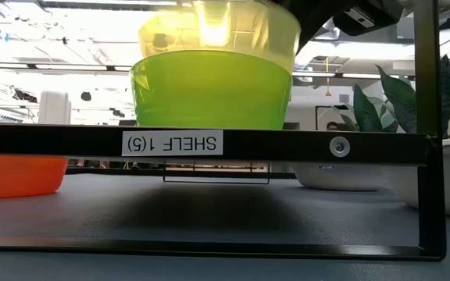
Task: Place and stack bowls onto a shelf
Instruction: Stack the yellow bowl on top of the green bowl on the shelf
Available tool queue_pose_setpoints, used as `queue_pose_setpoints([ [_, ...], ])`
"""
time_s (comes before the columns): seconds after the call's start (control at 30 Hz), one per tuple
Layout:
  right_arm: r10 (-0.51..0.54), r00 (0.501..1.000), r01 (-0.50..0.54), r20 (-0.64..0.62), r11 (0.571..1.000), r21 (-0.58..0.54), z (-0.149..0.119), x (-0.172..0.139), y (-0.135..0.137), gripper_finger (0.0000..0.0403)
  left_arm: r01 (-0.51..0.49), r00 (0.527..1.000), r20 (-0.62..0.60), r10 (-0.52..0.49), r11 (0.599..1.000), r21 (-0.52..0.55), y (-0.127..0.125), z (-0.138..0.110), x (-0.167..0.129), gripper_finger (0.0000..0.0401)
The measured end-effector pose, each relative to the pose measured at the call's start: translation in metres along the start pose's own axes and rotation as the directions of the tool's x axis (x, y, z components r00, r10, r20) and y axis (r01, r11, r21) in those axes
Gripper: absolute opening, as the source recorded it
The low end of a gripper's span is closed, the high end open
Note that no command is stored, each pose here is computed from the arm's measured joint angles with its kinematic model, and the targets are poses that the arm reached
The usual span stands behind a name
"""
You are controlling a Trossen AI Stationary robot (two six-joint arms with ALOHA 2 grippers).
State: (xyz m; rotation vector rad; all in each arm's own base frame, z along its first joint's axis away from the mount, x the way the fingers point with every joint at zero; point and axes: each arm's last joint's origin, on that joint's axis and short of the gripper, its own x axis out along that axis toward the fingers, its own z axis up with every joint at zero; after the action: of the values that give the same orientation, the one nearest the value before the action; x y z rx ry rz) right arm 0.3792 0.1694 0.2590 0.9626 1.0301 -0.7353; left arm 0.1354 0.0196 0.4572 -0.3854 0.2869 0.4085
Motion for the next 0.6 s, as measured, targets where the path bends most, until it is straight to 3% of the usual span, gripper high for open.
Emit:
queue_pose_setpoints([
  [0.33,0.061,0.998,-0.061,0.008,0.995,-0.084,0.010,0.002,0.006,0.0062,-0.016,0.999,-0.036,0.016,1.000,0.012,0.002,-0.004,0.000,0.0226],
  [0.6,0.069,0.997,-0.074,-0.041,0.990,-0.122,0.015,0.003,0.007,0.0123,-0.044,0.992,-0.115,0.047,0.999,0.029,0.005,-0.011,-0.001,0.0226],
])
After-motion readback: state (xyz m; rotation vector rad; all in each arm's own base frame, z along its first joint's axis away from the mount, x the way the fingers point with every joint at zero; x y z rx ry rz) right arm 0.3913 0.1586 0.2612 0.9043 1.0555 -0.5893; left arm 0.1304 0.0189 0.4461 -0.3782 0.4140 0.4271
